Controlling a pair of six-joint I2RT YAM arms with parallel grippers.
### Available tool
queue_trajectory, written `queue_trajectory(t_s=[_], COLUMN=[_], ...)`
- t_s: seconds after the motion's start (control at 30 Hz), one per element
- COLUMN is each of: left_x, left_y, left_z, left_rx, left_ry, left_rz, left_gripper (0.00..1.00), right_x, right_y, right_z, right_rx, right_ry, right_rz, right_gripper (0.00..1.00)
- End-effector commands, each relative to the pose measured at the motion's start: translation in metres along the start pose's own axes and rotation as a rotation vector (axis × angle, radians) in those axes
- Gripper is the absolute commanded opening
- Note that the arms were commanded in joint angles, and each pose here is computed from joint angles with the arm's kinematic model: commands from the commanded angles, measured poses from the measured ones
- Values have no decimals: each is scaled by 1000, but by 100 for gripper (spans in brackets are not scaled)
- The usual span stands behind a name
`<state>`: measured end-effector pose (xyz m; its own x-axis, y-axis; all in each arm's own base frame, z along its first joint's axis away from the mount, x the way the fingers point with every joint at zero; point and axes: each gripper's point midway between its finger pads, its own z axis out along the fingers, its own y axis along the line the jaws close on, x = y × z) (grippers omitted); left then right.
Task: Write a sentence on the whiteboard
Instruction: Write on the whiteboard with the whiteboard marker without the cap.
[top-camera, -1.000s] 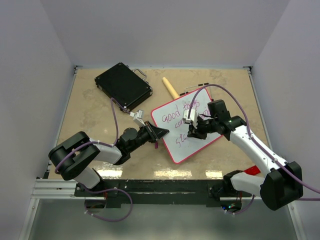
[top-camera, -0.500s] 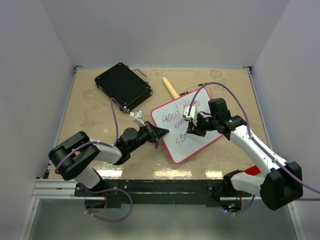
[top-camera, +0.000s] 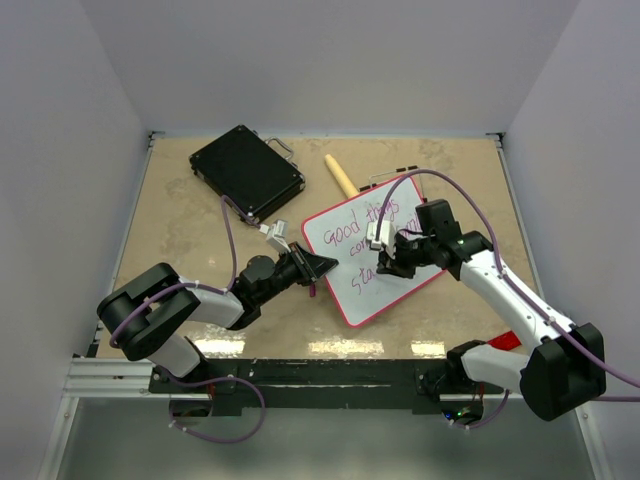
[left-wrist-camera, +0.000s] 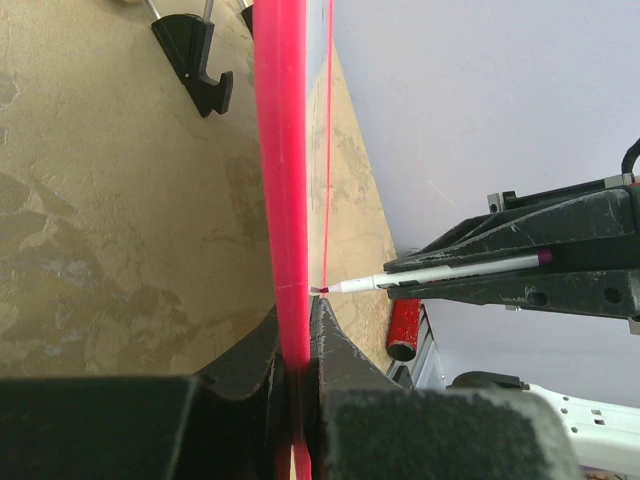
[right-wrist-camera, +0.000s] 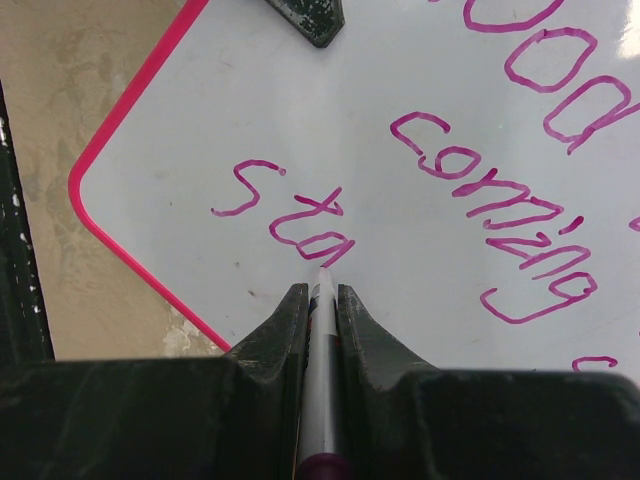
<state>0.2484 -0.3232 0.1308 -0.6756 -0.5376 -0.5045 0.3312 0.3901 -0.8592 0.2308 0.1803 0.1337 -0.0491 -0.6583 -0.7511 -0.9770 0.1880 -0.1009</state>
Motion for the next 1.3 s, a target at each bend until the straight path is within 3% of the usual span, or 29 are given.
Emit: queue_trajectory(t_s=[0.0,0.13,0.37,1.27], left_x=[-21,-21,-21,-21], left_y=[-35,-36,-35,-36], left_z=[3,3,0,-3], left_rx=[135,136,131,139], left_ry=[-78,-77,-80,-81], left_rz=[43,43,49,54], left_gripper=[0,0,0,0], right_x=[17,9,-35,-23], right_y=[4,-2,-7,-17], right_z=[0,-4,-24,-22], right_rx=[-4,32,38,74], right_ry=[66,51,-91,-123], right_rz=[-7,-9,-38,5], right_gripper=[0,0,0,0])
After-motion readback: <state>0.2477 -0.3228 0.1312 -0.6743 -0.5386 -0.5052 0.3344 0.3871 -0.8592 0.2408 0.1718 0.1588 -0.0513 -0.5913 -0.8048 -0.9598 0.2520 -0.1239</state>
